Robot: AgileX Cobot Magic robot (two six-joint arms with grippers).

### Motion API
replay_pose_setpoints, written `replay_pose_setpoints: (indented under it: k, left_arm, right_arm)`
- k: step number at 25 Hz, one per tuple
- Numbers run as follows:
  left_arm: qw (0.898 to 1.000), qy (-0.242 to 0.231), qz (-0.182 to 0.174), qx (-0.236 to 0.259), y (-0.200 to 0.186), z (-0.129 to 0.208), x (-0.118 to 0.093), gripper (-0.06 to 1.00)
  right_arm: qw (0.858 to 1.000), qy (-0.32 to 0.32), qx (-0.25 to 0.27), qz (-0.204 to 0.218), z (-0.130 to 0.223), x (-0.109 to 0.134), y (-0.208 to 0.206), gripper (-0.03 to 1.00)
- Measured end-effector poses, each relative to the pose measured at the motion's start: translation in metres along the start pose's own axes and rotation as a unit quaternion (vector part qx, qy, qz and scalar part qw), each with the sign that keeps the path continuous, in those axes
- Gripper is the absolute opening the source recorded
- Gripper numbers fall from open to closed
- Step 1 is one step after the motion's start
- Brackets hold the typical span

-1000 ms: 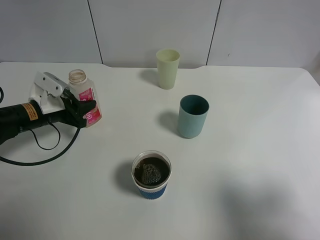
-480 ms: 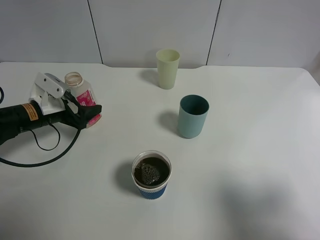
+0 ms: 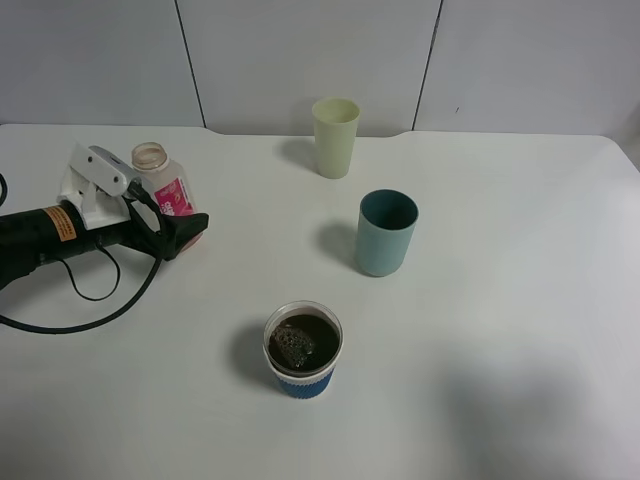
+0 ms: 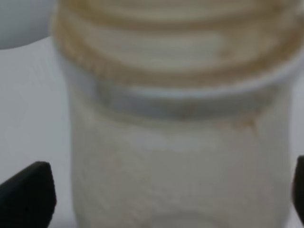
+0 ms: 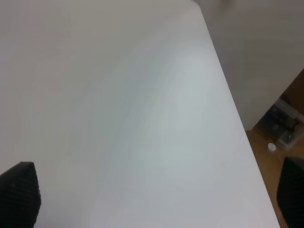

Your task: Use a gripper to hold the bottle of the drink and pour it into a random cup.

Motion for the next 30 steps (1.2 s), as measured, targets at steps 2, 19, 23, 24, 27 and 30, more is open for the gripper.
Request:
replay_pose_setpoints:
  k: [2,19,23,24,27,30]
  left_arm:
    - [1.000,-0.013,-0.003,0.000,-0.004,-0.006,0.000,0.98]
    - [0.990,-0.043,-0.124,-0.046,-0.084,-0.076,-0.004,0.98]
    - [0.984,-0.032,-0.168,-0.053,-0.107,-0.096,0.000,0.98]
    - [0.982,-0.026,-0.178,-0.055,-0.114,-0.103,0.000,0.98]
    - [0.974,-0.023,-0.216,-0.060,-0.134,-0.122,0.004,0.98]
    - [0.963,-0.029,-0.262,-0.059,-0.156,-0.143,0.012,0.98]
  right_arm:
    - [1.000,0.000,0.000,0.000,0.000,0.000,0.000,0.99]
    - [1.000,0.000,0.000,0.000,0.000,0.000,0.000,0.99]
    - [1.000,0.000,0.000,0.000,0.000,0.000,0.000,0.99]
    - [1.000,0.000,0.000,0.000,0.000,0.000,0.000,0.99]
    - [1.000,0.000,0.000,0.000,0.000,0.000,0.000,0.99]
    - [1.000,0.000,0.000,0.000,0.000,0.000,0.000,0.99]
Point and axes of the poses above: a point on each arm's last joint axis where the gripper is mounted, y pointing out along that axis toward the gripper, x along the wrist's bending axis when the last joint is at zero, z = x × y, the point moved 5 cm from there along y, pointing out along that axis toward the gripper, and after that the axes turned 10 degrees about y, right-handed, at the moved point
